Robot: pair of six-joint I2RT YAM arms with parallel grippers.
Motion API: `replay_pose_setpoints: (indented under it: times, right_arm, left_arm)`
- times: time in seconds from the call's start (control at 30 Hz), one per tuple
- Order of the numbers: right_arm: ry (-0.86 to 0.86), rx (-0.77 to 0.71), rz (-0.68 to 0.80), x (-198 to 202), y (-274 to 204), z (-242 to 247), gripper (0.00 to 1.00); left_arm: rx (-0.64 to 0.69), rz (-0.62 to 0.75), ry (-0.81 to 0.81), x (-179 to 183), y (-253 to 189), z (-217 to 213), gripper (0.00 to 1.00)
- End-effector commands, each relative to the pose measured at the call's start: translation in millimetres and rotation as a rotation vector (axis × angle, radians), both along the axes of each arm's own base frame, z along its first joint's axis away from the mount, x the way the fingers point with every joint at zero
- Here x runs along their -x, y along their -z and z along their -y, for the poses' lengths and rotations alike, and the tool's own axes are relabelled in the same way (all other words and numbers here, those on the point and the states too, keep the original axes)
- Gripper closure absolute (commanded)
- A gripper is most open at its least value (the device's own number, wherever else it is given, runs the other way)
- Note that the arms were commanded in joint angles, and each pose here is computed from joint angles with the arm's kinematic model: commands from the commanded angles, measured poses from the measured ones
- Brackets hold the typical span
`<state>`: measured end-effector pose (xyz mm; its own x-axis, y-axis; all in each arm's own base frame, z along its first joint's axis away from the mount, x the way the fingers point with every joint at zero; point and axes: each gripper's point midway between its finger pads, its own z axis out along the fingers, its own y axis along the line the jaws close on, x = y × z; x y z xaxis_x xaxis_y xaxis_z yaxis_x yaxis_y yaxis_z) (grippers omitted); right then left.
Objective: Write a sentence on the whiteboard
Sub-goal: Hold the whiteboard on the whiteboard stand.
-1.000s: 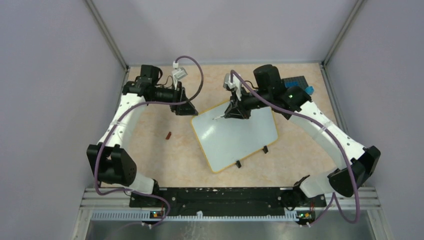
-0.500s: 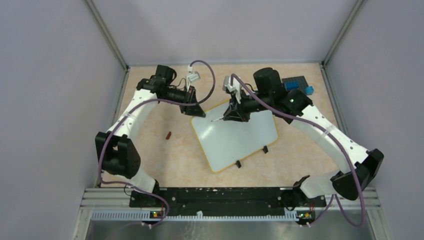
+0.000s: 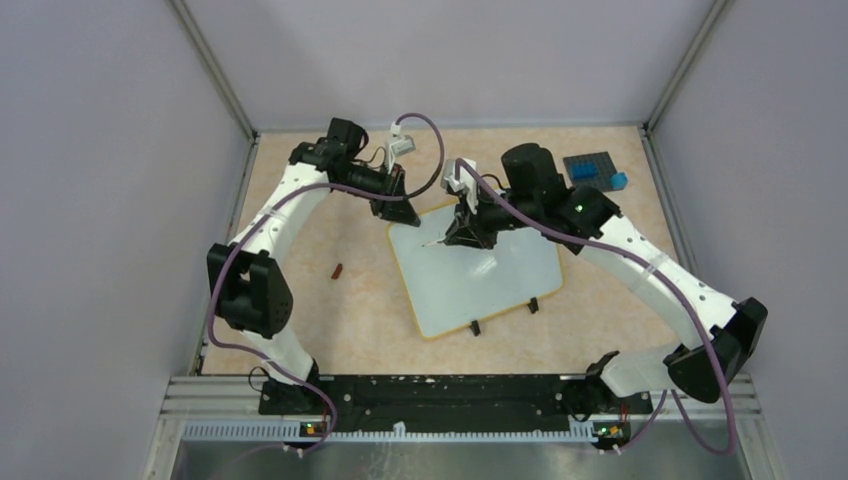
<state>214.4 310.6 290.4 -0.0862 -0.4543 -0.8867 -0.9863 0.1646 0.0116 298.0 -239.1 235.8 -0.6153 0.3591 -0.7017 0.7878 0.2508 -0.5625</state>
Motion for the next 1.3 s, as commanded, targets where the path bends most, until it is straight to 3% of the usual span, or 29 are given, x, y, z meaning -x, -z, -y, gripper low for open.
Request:
replay_pose_setpoints:
  times: [0.0, 0.1, 0.33, 1.27]
  right_arm:
    - [0.059, -0.046, 0.073, -10, -18, -3, 1.0]
    - [0.076, -0.05, 0.066, -14, -13, -6, 1.0]
    - [0.09, -0.063, 0.079, -18, -11, -20, 1.0]
    - [0.108, -0.031, 0.092, -19, -2, -52, 1.0]
  left_arm:
    - [0.008, 0.021, 0.03, 4, -10, 4, 0.67]
    - [0.033, 0.035, 0.0, 4, -24, -4, 0.6]
    - [0.05, 0.04, -0.039, 15, -30, -21, 0.58]
    - [0.054, -0.006, -0.061, 11, -20, -21, 0.97]
